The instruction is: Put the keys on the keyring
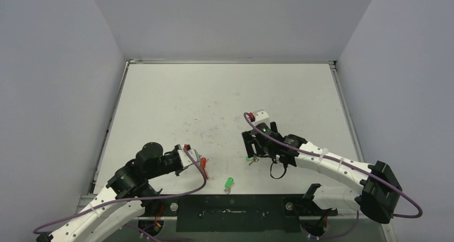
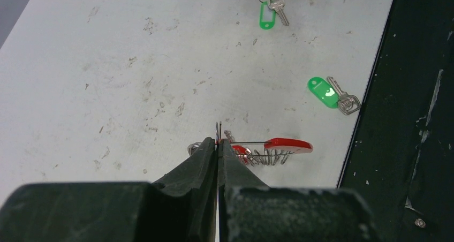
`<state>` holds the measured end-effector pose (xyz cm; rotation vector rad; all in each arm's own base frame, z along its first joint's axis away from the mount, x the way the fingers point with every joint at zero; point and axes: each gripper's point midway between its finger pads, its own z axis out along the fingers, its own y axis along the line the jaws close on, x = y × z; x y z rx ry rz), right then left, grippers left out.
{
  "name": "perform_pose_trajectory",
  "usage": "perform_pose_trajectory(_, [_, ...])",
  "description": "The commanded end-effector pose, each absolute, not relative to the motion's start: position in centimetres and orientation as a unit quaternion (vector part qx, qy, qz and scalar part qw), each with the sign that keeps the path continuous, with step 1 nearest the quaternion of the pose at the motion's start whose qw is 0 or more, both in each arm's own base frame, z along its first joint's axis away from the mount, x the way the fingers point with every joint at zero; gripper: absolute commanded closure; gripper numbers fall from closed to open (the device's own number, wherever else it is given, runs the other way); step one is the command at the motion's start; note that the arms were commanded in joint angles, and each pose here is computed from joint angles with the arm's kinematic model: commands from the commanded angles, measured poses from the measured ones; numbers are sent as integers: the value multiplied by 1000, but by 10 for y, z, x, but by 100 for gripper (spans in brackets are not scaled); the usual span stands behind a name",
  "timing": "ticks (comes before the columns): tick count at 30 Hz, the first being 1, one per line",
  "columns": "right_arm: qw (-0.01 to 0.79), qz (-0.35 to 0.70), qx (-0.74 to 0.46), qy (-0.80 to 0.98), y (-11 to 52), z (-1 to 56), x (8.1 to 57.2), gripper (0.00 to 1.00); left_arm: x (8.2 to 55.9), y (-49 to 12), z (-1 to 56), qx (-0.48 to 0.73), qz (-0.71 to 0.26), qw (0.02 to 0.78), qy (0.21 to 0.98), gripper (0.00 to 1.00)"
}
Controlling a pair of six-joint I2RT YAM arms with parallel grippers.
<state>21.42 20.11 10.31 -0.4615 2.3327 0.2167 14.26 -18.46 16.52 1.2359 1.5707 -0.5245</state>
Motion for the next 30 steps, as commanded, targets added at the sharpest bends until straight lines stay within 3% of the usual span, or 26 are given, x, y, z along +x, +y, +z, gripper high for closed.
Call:
perform_pose_trajectory(1, [342, -11, -162, 926, 175, 100, 219, 23, 146, -186, 188, 512, -213, 539, 634, 100])
perform_pose_trajectory(10, [305, 7, -185, 934, 197, 75, 219, 48, 146, -185, 184, 515, -210, 532, 639, 100])
perform_pose_trajectory(15, [286, 19, -194, 938, 206, 60, 217, 50, 146, -186, 182, 518, -210, 527, 640, 100])
perform_pose_trajectory(20, [279, 22, -198, 939, 210, 51, 217, 65, 146, -186, 180, 520, -211, 524, 641, 100])
perform_pose_trajectory(30, [261, 12, -201, 944, 211, 31, 216, 74, 144, -188, 179, 524, -215, 521, 639, 100])
